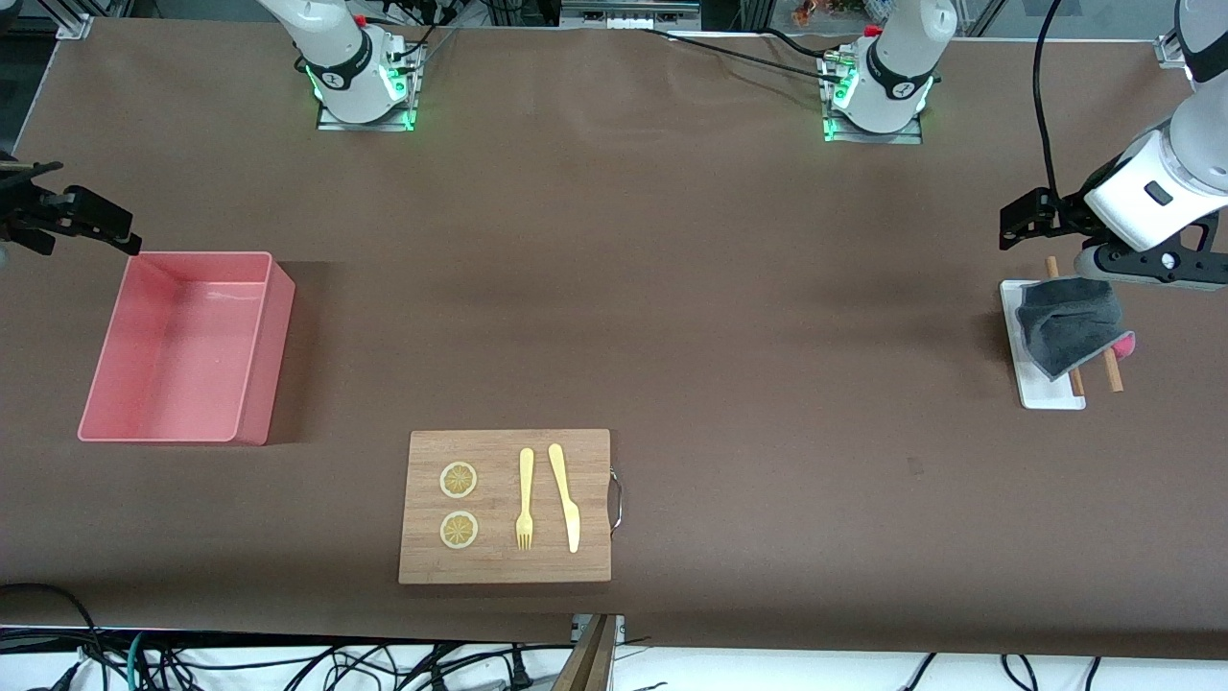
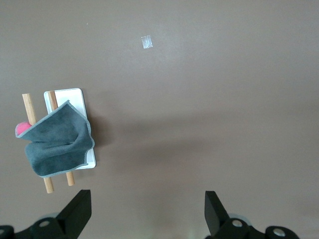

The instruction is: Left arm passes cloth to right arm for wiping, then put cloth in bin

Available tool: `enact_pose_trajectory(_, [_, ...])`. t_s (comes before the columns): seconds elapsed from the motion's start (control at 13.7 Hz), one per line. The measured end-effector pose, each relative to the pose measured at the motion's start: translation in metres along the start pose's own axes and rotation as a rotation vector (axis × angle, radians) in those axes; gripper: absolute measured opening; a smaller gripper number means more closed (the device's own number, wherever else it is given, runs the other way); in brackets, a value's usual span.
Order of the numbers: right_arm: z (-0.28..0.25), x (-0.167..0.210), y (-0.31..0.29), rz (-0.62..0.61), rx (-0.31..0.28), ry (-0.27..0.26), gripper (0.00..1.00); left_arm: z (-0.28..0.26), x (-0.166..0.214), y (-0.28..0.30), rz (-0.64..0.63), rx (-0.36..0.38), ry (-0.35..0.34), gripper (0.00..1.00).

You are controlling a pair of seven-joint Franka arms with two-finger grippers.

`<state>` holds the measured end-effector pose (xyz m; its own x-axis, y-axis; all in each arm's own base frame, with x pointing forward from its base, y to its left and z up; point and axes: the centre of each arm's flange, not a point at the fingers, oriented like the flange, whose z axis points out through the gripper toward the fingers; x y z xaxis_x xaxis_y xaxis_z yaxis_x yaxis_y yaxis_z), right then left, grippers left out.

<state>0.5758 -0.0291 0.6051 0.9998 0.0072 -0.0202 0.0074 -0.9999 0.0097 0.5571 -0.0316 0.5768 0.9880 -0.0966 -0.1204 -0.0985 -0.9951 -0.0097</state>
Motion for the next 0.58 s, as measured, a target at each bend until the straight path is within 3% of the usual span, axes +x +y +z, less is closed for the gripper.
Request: enact_pose_trajectory(0.58, [0.0026,0.0021,0.0006,0.001,0.000,-0.001,1.00,0.0028,0.0018,0.0002,0.001,0.000,-0.005,1.00])
